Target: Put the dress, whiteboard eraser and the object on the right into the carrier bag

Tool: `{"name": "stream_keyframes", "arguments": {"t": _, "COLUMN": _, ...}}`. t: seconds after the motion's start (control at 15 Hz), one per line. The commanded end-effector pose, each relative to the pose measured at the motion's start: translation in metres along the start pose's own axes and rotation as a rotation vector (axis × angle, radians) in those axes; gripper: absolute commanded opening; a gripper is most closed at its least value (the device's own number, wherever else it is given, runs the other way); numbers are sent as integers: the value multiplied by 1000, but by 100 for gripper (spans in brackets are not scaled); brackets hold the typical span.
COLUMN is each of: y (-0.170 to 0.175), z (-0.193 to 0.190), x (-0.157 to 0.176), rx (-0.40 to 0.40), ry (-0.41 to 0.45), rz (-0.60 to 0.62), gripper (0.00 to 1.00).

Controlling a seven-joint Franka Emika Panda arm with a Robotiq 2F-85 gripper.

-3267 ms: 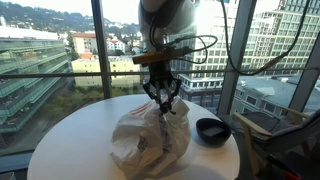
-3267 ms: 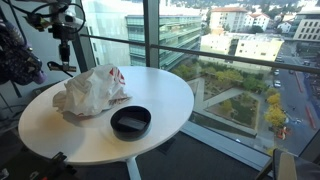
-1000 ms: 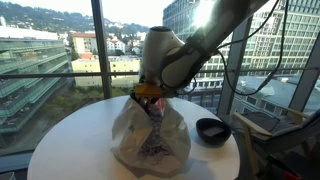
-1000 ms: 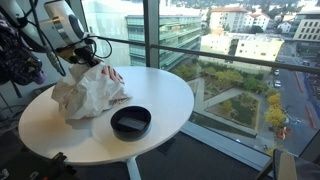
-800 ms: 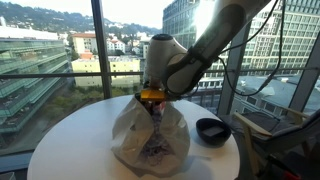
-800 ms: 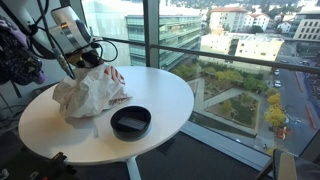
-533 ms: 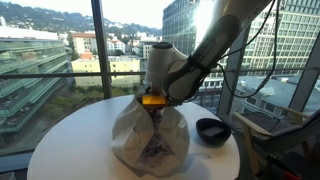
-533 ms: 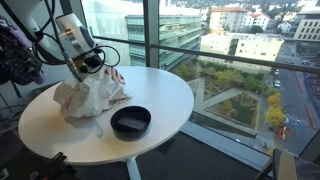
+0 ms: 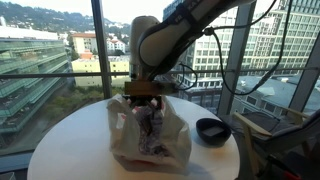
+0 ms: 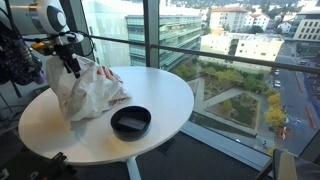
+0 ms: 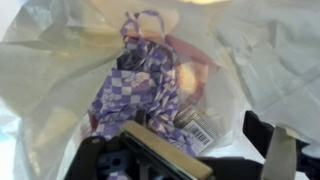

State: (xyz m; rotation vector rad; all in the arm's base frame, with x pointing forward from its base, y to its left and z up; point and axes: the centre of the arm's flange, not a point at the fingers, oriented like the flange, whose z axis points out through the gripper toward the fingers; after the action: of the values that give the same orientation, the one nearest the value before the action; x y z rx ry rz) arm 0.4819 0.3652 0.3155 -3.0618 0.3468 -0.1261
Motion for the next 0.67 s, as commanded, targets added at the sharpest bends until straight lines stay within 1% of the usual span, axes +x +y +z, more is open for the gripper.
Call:
{"name": "stream_keyframes", "arguments": {"t": 0.0, "y": -3, "z": -41, "x": -6, "rx": 53, "ry": -144, "rz": 29, "gripper": 100}}
{"name": "stream_keyframes", "arguments": {"t": 0.13, "y": 5, "z": -53, "x": -11, "rx": -110, "ry": -160, "rz": 23, "gripper": 100}}
{"name": "stream_keyframes", "arguments": {"t": 0.27, "y": 22, "z": -64, "x": -14, "rx": -249, "ry": -143, "rz": 12, "gripper": 100}}
{"name": "stream_keyframes", "arguments": {"t": 0.47, "y": 44, "z": -89, "x": -16, "rx": -440, "ry": -83, "rz": 15, "gripper": 100}}
{"name": "stream_keyframes", "arguments": {"t": 0.6, "y": 61, "z": -103, "x": -15, "rx": -559, "ry": -40, "rz": 44, "gripper": 100}}
